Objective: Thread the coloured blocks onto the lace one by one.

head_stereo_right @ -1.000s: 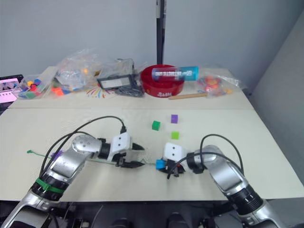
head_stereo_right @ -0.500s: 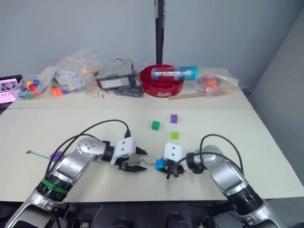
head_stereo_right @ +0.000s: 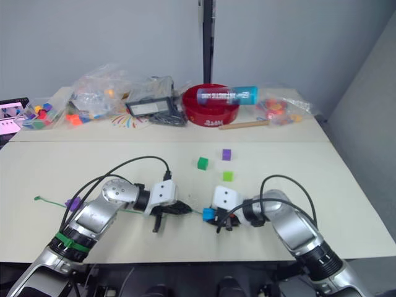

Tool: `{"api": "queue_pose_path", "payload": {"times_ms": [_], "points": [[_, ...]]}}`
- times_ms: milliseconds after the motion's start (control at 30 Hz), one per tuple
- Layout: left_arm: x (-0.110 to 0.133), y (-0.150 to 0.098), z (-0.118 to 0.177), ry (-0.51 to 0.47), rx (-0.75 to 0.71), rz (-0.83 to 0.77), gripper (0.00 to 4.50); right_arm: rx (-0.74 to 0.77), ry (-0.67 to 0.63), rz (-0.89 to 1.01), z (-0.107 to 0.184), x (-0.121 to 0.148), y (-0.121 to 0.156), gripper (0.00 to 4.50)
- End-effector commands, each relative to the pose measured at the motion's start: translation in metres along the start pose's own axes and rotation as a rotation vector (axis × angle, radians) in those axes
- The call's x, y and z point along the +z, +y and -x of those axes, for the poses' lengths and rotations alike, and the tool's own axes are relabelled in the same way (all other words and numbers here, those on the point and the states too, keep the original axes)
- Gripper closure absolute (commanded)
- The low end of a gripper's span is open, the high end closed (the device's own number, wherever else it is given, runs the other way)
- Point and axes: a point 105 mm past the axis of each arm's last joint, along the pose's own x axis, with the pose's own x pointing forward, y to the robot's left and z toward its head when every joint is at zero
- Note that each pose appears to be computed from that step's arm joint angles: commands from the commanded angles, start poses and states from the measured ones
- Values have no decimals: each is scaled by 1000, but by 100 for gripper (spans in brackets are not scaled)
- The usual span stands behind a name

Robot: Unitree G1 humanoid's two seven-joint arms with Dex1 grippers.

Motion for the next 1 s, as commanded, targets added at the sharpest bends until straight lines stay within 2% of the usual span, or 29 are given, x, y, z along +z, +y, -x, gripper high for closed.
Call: {"api": "queue_pose_path", "payload": {"times_ms": [33, 267, 567, 800, 967, 1000], "points": [[8, 5, 0, -21, 20, -19, 450, -4, 21, -19, 2, -6, 0, 322], [11, -1, -10, -50, -10, -12, 450, 0, 18, -17, 3, -4, 1, 322], [9, -4, -25, -32, -47, -19, 450, 3, 16, -14, 2, -2, 1, 322], [12, 3, -24, -41, -7, -2, 450, 17, 13, -15, 0, 0, 3, 322], [19, -2, -12, -78, -35, 38, 300, 7, 4, -23, 0, 2, 2, 322], [19, -2, -10, -76, -34, 39, 265, 2, -1, -24, 0, 3, 1, 272]]}}
